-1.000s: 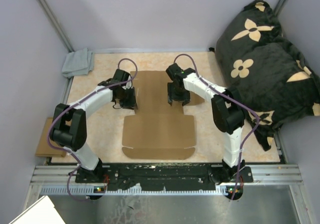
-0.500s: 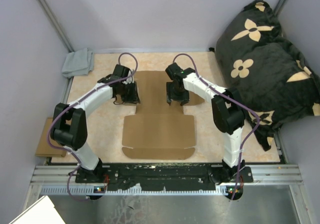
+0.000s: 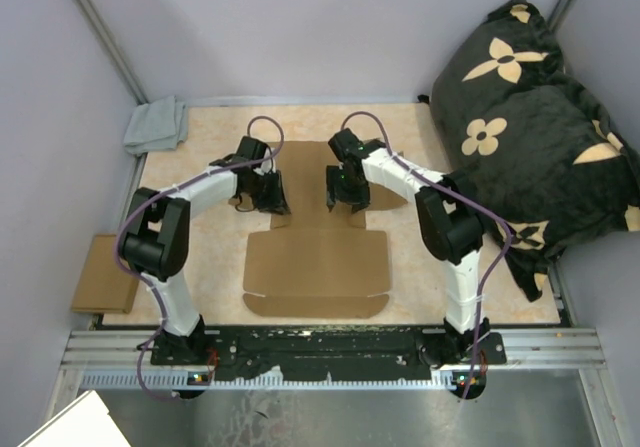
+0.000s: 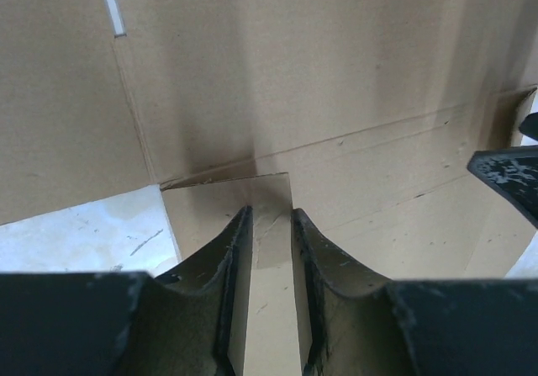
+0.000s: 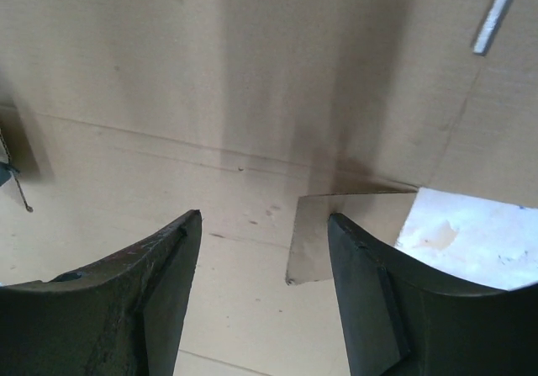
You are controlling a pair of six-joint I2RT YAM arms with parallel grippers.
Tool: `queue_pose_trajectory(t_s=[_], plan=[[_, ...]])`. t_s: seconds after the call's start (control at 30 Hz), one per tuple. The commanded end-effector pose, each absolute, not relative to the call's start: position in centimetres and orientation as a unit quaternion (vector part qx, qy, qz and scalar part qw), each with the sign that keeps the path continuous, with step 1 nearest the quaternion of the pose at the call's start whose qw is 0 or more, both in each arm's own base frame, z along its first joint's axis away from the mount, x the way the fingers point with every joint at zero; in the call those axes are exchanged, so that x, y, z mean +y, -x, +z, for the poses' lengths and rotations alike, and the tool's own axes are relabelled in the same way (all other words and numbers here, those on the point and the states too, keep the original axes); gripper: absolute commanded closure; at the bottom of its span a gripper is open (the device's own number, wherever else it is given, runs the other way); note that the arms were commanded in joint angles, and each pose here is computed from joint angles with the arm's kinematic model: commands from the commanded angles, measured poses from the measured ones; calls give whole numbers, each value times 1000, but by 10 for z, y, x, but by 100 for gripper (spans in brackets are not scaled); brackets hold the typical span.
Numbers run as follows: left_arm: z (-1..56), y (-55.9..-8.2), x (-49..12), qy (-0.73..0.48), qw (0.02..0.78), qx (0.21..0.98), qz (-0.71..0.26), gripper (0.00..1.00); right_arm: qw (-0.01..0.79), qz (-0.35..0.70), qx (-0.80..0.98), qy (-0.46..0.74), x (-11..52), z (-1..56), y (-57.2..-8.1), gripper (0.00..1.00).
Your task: Fold the paper box
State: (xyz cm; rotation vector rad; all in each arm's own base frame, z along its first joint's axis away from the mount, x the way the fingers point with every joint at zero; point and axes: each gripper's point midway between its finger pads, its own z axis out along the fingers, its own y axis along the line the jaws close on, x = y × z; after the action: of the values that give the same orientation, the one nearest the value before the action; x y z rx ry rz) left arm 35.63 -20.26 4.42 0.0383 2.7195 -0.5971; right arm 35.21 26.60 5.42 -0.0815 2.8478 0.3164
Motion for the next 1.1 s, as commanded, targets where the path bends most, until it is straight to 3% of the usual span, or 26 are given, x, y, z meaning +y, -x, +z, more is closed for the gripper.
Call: queue_pose_trajectory(t_s=[0.0, 0.27, 0.67, 1.07], plan=[[27, -351, -210, -15, 161, 961, -223, 69, 121, 131, 983, 31, 280, 36, -345, 37], [-2, -323, -198, -4, 109, 973, -203, 73, 77, 117, 990, 22, 271, -3, -324, 37], [6, -268, -189, 26, 84, 973, -214, 75, 83, 90, 992, 37, 247, 11, -306, 37], [48, -283, -189, 30, 129, 969, -206, 74, 101, 126, 985, 59, 249, 62, -285, 37]])
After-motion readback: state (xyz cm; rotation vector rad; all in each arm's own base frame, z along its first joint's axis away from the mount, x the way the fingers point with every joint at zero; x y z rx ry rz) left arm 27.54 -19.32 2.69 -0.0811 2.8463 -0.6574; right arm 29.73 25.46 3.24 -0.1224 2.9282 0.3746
